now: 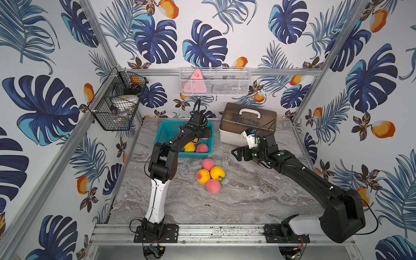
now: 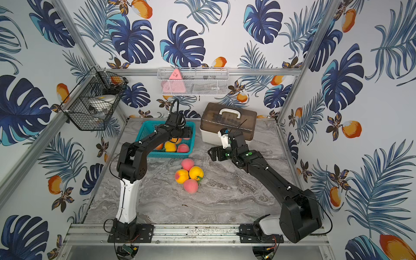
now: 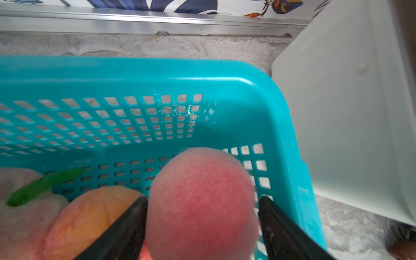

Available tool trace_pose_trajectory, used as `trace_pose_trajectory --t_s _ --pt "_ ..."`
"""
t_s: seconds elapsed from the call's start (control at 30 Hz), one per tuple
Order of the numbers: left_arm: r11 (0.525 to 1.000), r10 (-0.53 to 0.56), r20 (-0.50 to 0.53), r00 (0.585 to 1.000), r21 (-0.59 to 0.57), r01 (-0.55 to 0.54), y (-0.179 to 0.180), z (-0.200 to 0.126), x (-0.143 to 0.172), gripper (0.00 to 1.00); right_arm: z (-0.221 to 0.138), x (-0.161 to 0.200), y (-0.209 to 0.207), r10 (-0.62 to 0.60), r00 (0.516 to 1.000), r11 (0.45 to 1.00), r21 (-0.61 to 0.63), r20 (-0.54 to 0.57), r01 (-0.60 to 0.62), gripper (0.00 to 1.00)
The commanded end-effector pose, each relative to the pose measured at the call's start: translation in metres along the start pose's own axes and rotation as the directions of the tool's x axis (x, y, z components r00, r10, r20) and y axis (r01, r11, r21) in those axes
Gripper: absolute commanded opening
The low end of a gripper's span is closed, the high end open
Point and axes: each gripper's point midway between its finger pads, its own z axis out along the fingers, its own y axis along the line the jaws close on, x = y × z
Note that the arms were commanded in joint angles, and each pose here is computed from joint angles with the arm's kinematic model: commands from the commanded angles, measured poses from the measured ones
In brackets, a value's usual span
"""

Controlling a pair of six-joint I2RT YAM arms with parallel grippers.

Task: Put the peaches into the basket
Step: Place the peach in the basket.

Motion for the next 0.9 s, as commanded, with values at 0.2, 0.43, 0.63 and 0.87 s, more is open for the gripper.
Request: trace_pose_trajectory --t_s 0.2,0.43,0.63,0.87 --pt "1.0 0.013 0.032 0.999 0.006 -0.013 -0.003 -0.008 -0.008 0.8 -0.005 -0.003 -0.001 0.011 1.0 1.0 -0.009 0.019 -0.011 1.0" --pt "0.999 0.017 0.057 0.998 0.031 -0.019 -0.012 -0.023 -0.019 0.81 -0.006 -0.003 -0.001 0.019 1.0 1.0 -0.013 0.006 -0.019 1.0" --pt "0.998 0.039 0.074 0.996 0.045 -0.043 -0.028 -0.05 -0.022 0.81 -0.008 0.005 0.002 0.024 0.999 0.999 -0.027 -0.022 -0.024 1.0" --pt "0.995 0.067 0.044 0.997 0.065 -0.07 -0.047 -0.083 0.001 0.99 -0.019 0.021 0.022 0.009 0.997 0.995 -0.101 -0.072 -0.017 1.0"
